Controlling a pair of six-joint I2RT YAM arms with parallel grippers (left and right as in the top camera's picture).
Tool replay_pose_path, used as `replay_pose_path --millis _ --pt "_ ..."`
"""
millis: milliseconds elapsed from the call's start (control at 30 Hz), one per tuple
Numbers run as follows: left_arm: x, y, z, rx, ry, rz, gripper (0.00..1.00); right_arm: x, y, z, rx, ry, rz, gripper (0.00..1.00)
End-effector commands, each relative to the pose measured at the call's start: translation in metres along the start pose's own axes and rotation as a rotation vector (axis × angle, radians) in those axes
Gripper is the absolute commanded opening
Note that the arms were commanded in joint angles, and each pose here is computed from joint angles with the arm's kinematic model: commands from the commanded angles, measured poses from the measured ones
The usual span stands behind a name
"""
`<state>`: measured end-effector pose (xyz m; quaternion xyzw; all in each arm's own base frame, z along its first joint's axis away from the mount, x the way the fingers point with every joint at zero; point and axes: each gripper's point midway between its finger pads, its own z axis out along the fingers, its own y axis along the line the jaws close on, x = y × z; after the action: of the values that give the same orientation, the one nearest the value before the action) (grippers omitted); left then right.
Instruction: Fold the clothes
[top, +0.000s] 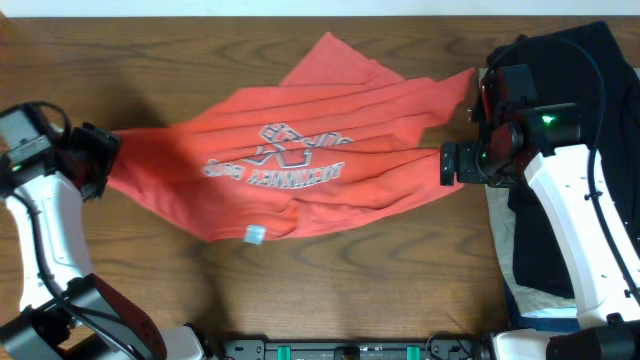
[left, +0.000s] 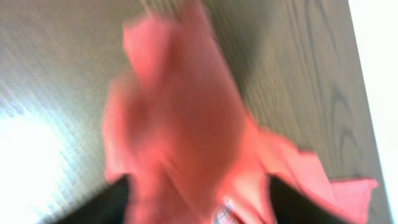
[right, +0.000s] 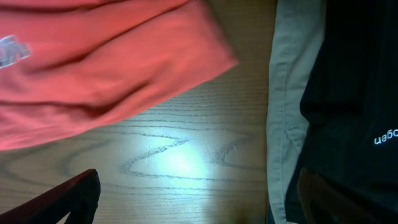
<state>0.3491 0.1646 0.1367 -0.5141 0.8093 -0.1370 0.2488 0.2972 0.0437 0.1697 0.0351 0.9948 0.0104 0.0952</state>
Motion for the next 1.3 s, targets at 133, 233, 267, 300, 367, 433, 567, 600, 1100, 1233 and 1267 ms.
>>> replay_pose_path --millis 133,233,267,300,367,433,567,600,1100,1233,1267 --pt "0.101 0.013 -0.008 -0.087 0.374 -0.007 0.98 -0.002 -0.003 -0.002 0.009 -0.014 0.002 0.99" --pt "0.148 0.015 -0.006 -0.142 0.492 0.059 0.98 -0.003 -0.002 -0.002 0.007 -0.019 0.001 0.99" --pt "0.164 0.015 -0.004 -0.153 0.526 0.095 0.98 -0.004 -0.002 -0.002 0.007 -0.02 0.001 0.99" --pt "0.179 0.015 -0.002 -0.161 0.552 0.129 0.98 -0.003 -0.002 -0.002 0.007 -0.019 0.001 0.99" --pt "0.209 0.015 0.002 -0.181 0.602 0.189 0.98 -0.003 -0.002 -0.002 0.008 -0.017 0.001 0.99" --pt "0.238 0.016 0.008 -0.194 0.637 0.238 0.98 -0.002 -0.002 -0.002 0.008 -0.015 0.001 0.99" --pt "0.289 0.014 0.026 -0.18 0.66 0.317 0.99 -0.002 -0.003 -0.002 0.008 -0.015 0.001 0.99" --pt "0.297 0.013 0.028 -0.176 0.664 0.328 1.0 -0.002 -0.003 -0.002 0.008 -0.015 0.001 0.99" --pt "0.311 0.03 0.045 -0.277 0.538 0.502 0.06 -0.001 -0.003 -0.002 0.01 -0.008 0.0 0.99" --pt "0.264 0.052 0.041 -0.381 0.479 0.485 0.06 -0.001 -0.003 -0.002 0.011 -0.008 0.0 0.99" --pt "0.245 0.056 0.039 -0.416 0.446 0.463 0.06 -0.001 -0.003 -0.002 0.011 -0.008 0.0 0.99"
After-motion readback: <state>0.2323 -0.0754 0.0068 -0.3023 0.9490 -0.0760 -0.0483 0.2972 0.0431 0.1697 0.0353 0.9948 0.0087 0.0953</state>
